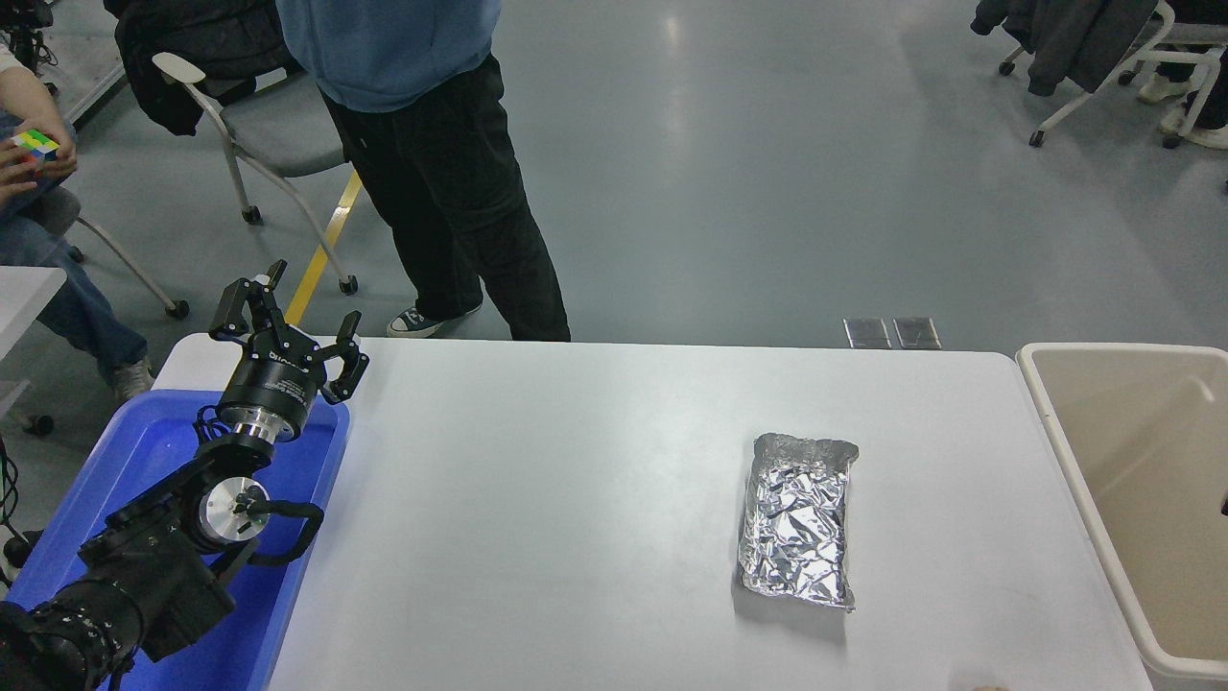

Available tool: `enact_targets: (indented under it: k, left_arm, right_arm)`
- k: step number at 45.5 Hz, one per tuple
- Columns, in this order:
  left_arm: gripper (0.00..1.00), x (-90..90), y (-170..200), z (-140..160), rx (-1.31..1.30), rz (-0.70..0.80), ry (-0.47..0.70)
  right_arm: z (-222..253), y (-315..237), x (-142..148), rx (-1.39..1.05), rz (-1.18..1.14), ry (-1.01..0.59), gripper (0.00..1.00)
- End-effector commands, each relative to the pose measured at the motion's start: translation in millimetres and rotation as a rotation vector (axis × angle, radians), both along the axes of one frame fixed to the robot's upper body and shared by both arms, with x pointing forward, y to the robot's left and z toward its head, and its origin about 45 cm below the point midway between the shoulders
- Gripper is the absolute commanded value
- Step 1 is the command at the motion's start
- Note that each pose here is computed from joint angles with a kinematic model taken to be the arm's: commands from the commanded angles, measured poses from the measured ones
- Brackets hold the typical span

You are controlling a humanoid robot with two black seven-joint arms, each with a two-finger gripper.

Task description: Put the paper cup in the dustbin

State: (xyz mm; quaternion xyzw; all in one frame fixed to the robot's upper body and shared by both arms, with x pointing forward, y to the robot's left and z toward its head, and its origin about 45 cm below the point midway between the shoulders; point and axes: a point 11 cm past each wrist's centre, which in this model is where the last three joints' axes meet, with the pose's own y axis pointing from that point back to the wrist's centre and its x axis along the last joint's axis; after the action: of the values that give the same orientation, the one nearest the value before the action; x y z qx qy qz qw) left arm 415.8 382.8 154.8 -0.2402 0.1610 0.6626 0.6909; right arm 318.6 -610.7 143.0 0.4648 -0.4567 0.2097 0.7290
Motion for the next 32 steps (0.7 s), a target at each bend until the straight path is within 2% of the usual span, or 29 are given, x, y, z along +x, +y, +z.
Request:
enact_targets:
  k: [1, 10, 18, 24, 32]
  left_arm:
    - [1.00, 0.0, 0.1, 0.1, 0.000, 0.001, 0.000]
    - [1.00, 0.0, -0.1, -0.1, 0.000, 0.000, 0.000]
    - [1.00, 0.0, -0.1, -0.1, 0.000, 0.000, 0.000]
    - [1.00, 0.0, -0.1, -0.1, 0.000, 0.000, 0.000]
    - [1.00, 0.0, 0.1, 0.1, 0.000, 0.001, 0.000]
  right_arm:
    - [25.6, -2.1, 17.8, -0.052, 0.015, -0.077, 0.99]
    - [49.5, -13.1, 22.3, -0.084, -0.014, -0.112, 0.99]
    - [42.8, -19.0, 13.1, 0.113, -0.148, -0.129, 0.99]
    - [61.5, -38.2, 5.5, 0.144, -0.200, -0.202, 0.99]
    - [59.8, -26.1, 18.6, 0.405, -0.271, -0.360, 0.99]
